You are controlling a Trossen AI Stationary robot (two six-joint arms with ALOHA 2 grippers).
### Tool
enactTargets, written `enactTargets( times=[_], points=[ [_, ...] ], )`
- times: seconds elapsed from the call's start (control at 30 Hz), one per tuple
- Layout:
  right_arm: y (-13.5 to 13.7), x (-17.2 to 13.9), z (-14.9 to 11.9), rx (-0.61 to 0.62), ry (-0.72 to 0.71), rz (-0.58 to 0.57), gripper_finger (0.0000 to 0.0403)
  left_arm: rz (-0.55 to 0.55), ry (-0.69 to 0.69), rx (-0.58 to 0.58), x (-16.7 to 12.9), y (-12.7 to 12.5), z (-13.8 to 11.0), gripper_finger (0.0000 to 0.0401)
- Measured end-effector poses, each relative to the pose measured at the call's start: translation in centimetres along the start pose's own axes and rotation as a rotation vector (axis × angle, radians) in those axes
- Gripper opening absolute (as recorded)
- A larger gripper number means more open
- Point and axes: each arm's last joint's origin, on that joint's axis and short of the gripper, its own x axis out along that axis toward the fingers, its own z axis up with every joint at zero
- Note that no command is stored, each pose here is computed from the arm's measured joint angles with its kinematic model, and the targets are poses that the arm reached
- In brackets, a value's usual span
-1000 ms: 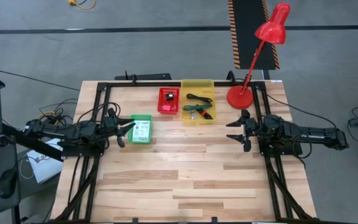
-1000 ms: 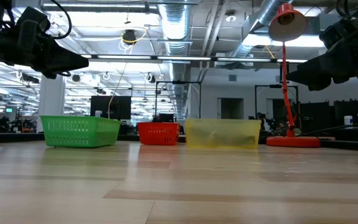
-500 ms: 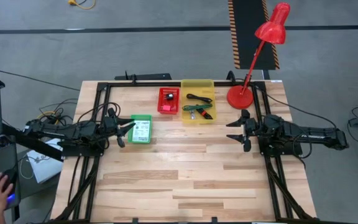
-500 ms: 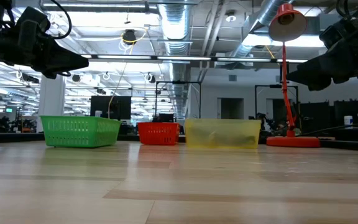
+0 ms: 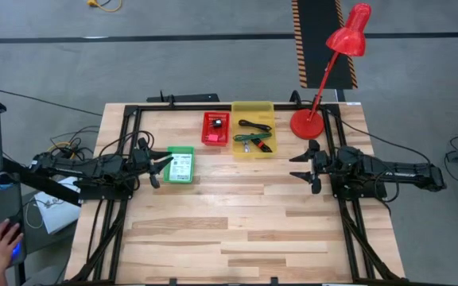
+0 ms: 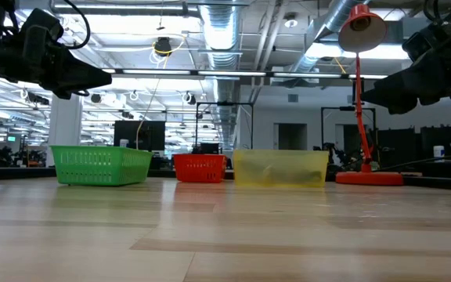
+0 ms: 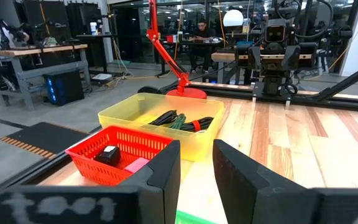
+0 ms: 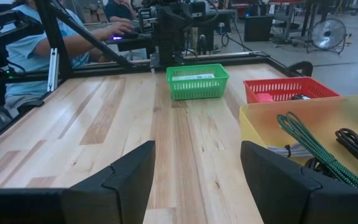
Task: Pick and place items into bin
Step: Return to Home Position
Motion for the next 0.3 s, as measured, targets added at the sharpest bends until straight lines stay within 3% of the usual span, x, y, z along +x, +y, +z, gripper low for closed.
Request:
enactTargets(
  times=[0.3],
  points=[
    [0.00,0.00,-0.01,0.000,0.000,0.000,0.0232,0.000,0.000,-0.002,0.00,0.00,-0.01,0.0083]
  ],
)
